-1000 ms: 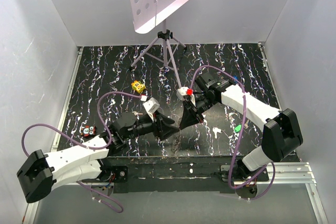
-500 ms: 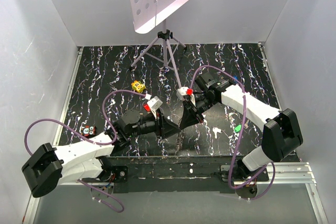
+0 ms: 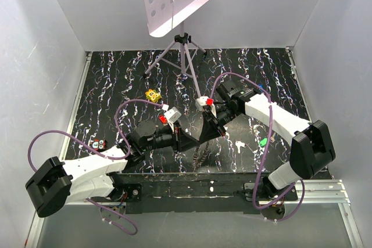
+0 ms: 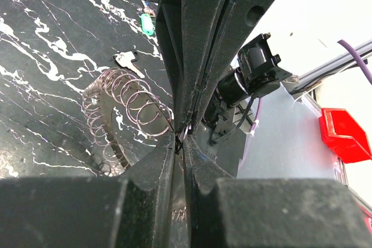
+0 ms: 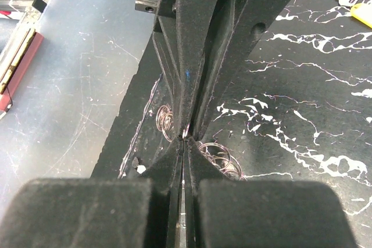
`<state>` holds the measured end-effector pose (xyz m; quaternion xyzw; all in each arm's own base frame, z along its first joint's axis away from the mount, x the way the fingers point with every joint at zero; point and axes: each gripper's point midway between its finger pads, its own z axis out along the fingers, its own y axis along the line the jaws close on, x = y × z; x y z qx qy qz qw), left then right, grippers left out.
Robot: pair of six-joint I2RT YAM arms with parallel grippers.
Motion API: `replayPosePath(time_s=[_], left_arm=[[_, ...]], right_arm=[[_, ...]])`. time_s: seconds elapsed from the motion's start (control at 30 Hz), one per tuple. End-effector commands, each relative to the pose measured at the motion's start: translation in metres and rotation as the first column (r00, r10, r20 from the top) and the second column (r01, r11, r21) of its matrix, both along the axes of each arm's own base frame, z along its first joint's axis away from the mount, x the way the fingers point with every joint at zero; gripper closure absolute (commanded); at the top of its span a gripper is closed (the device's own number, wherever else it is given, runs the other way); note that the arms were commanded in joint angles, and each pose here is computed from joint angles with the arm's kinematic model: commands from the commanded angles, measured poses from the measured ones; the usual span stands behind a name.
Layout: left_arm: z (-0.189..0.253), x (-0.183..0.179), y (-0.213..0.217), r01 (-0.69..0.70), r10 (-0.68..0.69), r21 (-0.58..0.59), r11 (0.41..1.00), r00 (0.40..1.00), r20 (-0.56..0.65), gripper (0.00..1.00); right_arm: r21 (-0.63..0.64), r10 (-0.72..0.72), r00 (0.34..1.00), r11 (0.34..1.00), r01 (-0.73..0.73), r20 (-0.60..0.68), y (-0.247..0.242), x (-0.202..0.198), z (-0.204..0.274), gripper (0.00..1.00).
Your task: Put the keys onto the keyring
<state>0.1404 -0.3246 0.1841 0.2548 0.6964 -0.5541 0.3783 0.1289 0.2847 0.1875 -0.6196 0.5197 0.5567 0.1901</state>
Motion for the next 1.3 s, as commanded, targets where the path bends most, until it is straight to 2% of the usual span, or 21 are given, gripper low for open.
replayPosePath(time_s=[0.0,0.1,0.17,0.2,0.33,0.6,0.67,0.77,0.97,1.1,1.27], left_arm=[[0.02,0.003,-0.004,0.012,-0.01,-0.024,1.0,0.998,0.062,1.0],[0.02,0.004,-0.003,0.007,-0.006,-0.015,1.0,0.997,0.071,0.98],[0.02,0.006,-0.001,-0.005,0.005,-0.005,1.0,0.997,0.074,0.84],[0.02,0.006,-0.001,-0.008,0.008,-0.006,1.0,0.997,0.079,0.8],[0.023,0.004,0.001,-0.008,0.01,-0.013,1.0,0.996,0.094,0.78],[0.026,0.001,0.001,0.013,-0.011,-0.025,1.0,0.994,0.106,0.83],[0.027,0.0,0.0,0.024,-0.021,-0.027,0.999,0.994,0.107,0.87],[0.025,-0.002,-0.002,0.043,-0.04,-0.023,0.999,0.993,0.109,1.0],[0.025,-0.004,0.0,0.058,-0.056,-0.007,0.998,0.988,0.143,1.0],[0.024,-0.001,0.005,0.051,-0.063,0.062,0.997,0.975,0.213,1.0],[0.021,0.002,0.011,0.065,-0.117,0.179,0.982,0.948,0.297,1.0]], right_arm=[[0.066,0.021,1.0,0.998,-0.021,0.0,0.006,-0.003,0.015,0.99],[0.066,0.022,1.0,0.998,-0.022,0.0,0.006,-0.003,0.015,0.99],[0.065,0.022,1.0,0.998,-0.022,-0.001,0.006,-0.003,0.015,0.99],[0.066,0.022,1.0,0.998,-0.022,0.0,0.006,-0.003,0.015,0.99],[0.067,0.021,1.0,0.998,-0.02,-0.002,0.006,-0.003,0.015,0.99],[0.063,0.021,1.0,0.998,-0.021,-0.003,0.006,-0.003,0.015,0.99],[0.064,0.02,1.0,0.998,-0.02,-0.004,0.006,-0.003,0.015,0.99],[0.064,0.022,1.0,0.998,-0.021,-0.006,0.006,-0.003,0.015,0.99],[0.062,0.02,1.0,0.998,-0.019,-0.005,0.006,-0.002,0.014,0.99],[0.062,0.019,1.0,0.998,-0.019,-0.005,0.006,-0.002,0.015,0.99],[0.056,0.018,1.0,0.998,-0.018,0.013,0.003,-0.002,0.019,0.64]])
